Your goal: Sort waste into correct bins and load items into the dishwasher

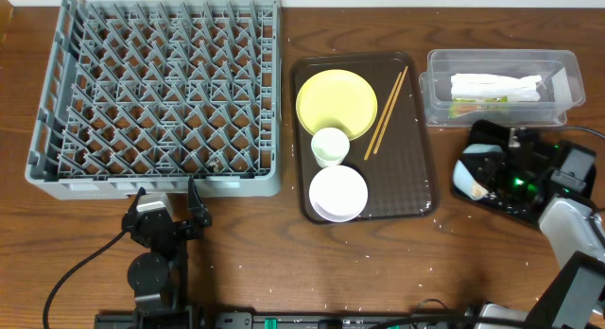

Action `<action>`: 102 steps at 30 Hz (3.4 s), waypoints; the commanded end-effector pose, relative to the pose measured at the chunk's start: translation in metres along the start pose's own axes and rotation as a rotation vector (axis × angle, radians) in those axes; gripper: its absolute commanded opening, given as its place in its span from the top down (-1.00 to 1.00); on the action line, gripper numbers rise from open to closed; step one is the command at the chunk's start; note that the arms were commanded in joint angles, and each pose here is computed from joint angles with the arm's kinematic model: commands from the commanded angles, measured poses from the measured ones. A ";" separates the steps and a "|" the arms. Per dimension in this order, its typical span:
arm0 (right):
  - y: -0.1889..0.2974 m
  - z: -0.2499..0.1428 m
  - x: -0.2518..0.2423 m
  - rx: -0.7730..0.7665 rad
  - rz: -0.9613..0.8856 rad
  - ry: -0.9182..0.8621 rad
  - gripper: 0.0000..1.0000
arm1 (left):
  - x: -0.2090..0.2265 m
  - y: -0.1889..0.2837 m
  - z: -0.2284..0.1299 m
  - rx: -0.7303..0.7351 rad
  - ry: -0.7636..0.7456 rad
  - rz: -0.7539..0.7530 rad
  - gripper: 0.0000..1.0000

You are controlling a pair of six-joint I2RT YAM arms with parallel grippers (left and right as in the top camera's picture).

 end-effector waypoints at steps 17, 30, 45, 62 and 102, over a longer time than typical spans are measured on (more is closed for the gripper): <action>0.058 0.056 0.000 -0.241 0.242 0.062 0.98 | 0.003 -0.002 -0.016 0.045 -0.018 0.015 -0.79; 0.064 0.068 -0.007 -0.213 0.519 0.150 0.98 | 0.003 -0.002 -0.016 0.045 -0.018 0.015 -0.79; 0.084 0.103 0.013 -0.183 0.573 -0.361 0.98 | 0.003 -0.002 -0.016 0.045 -0.018 0.015 -0.80; 0.085 0.102 0.023 -0.185 0.583 -0.273 0.97 | 0.003 -0.002 -0.016 0.045 -0.018 0.015 -0.79; -0.099 0.056 0.240 0.104 0.179 0.273 0.97 | 0.003 -0.002 -0.016 0.045 -0.018 0.015 -0.80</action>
Point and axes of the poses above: each gripper's point midway between its finger pads, its own y axis back along the fingers, its own x axis along the line the jaws close on, z = x × y, the point moved 5 cm from there along y, back along the fingers, and after that the axes turned 1 degree about y, right-handed, at the moved point
